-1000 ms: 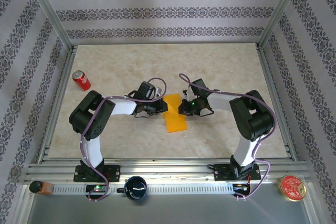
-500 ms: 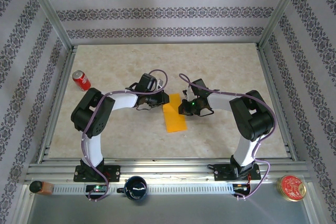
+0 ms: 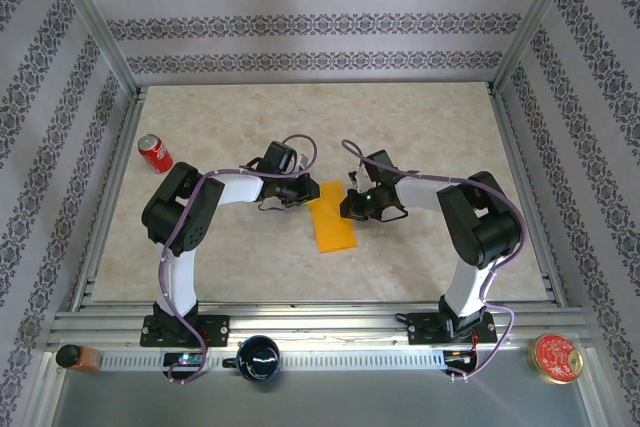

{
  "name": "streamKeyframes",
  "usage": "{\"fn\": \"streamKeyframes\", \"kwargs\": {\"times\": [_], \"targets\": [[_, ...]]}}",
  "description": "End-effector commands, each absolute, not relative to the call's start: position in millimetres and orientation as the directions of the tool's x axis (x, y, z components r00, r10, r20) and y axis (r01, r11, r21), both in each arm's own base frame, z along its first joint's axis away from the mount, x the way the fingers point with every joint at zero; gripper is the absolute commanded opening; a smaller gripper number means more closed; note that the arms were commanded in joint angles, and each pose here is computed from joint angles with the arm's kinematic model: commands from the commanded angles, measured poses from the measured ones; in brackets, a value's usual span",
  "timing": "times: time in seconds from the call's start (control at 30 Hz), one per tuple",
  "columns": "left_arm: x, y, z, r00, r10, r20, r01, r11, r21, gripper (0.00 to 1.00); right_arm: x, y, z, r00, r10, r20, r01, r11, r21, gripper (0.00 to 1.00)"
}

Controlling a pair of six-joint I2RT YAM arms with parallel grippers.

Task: Fold a paper plane with a square sheet of paper (pick it up from the middle)
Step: First fold the square sheet of paper in half at the center of the table.

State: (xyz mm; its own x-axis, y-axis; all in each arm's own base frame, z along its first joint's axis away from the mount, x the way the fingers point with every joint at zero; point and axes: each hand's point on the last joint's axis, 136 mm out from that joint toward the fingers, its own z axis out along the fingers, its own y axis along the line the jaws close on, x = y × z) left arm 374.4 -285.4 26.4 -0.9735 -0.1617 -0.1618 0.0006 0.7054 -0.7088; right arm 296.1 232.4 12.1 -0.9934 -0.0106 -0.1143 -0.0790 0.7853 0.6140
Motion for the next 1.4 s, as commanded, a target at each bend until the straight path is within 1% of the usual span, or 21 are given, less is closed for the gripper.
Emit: {"fn": "streamKeyframes", "kwargs": {"times": [0.0, 0.1, 0.3, 0.47, 0.67, 0.93, 1.2, 1.3, 1.37], "targets": [[379, -285, 35, -0.979, -0.161, -0.128, -0.018, 0.689, -0.725, 0.16, 255, 189, -40, -0.998, 0.005, 0.062, 0.032, 0.898, 0.438, 0.0], [382, -288, 40, -0.978, -0.16, -0.137, -0.006, 0.673, -0.74, 0.17, 256, 189, -39, -0.998, 0.009, 0.06, 0.035, 0.898, 0.438, 0.0], [387, -288, 30, -0.98, -0.147, -0.132, -0.006, 0.691, -0.723, 0.17, 255, 189, -39, -0.998, 0.007, 0.064, 0.034, 0.899, 0.438, 0.0], [392, -277, 12, -0.976, -0.186, -0.113, -0.057, 0.719, -0.692, 0.16, 251, 187, -42, -0.997, 0.006, 0.072, 0.037, 0.901, 0.433, 0.0], [399, -264, 2, -0.966, -0.233, -0.11, -0.095, 0.72, -0.687, 0.17, 249, 186, -44, -0.997, 0.008, 0.075, 0.04, 0.902, 0.429, 0.0], [414, -253, 6, -0.951, -0.286, -0.119, -0.124, 0.702, -0.701, 0.18, 249, 185, -45, -0.997, 0.008, 0.075, 0.04, 0.903, 0.427, 0.0], [422, -243, 9, -0.935, -0.327, -0.136, -0.149, 0.712, -0.686, 0.18, 249, 185, -43, -0.997, 0.011, 0.071, 0.041, 0.903, 0.427, 0.0], [425, -245, 24, -0.932, -0.331, -0.151, -0.136, 0.703, -0.698, 0.18, 250, 185, -43, -0.998, 0.011, 0.068, 0.039, 0.903, 0.428, 0.0], [427, -249, 46, -0.929, -0.322, -0.183, -0.098, 0.69, -0.717, 0.18, 250, 185, -42, -0.998, 0.011, 0.067, 0.038, 0.903, 0.429, 0.0]]}}
